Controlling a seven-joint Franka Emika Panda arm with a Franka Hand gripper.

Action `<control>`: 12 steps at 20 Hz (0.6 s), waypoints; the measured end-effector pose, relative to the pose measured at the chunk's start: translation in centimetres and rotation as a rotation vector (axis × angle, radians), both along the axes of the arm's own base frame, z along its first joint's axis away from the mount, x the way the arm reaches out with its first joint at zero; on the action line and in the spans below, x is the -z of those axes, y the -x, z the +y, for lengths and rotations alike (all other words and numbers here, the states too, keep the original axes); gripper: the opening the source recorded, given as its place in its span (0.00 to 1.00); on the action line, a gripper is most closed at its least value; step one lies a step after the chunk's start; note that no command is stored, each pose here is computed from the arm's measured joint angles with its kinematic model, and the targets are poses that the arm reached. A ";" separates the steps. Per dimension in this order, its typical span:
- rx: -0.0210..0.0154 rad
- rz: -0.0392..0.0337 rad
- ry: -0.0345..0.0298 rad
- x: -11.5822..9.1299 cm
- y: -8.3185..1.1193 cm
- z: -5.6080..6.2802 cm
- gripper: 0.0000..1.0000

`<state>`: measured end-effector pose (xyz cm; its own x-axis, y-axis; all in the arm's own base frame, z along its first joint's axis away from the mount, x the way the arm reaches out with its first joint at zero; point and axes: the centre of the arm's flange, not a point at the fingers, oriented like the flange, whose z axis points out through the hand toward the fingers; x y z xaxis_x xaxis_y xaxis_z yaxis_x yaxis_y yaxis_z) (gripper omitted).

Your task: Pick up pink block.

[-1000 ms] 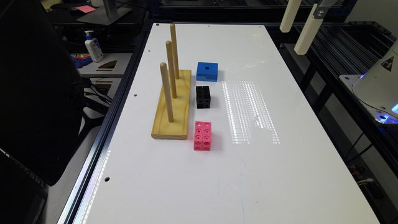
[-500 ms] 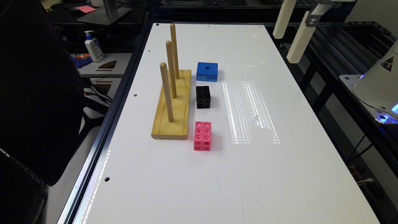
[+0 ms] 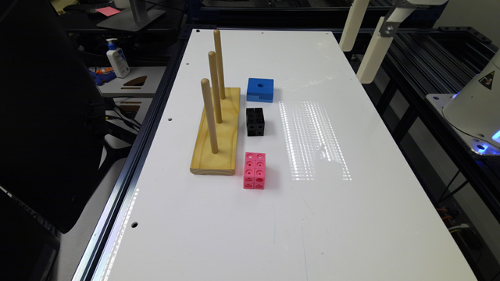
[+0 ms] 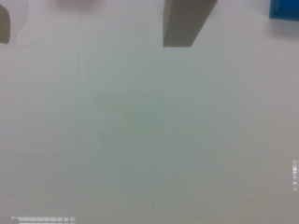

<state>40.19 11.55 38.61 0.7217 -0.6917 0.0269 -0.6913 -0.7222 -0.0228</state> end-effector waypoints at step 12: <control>-0.0024 0.0052 -0.0264 0.1 -3.62 1.9 1.00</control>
<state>43.81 13.49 38.52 0.7235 -0.6903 0.0050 -0.6897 -0.7231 -0.0383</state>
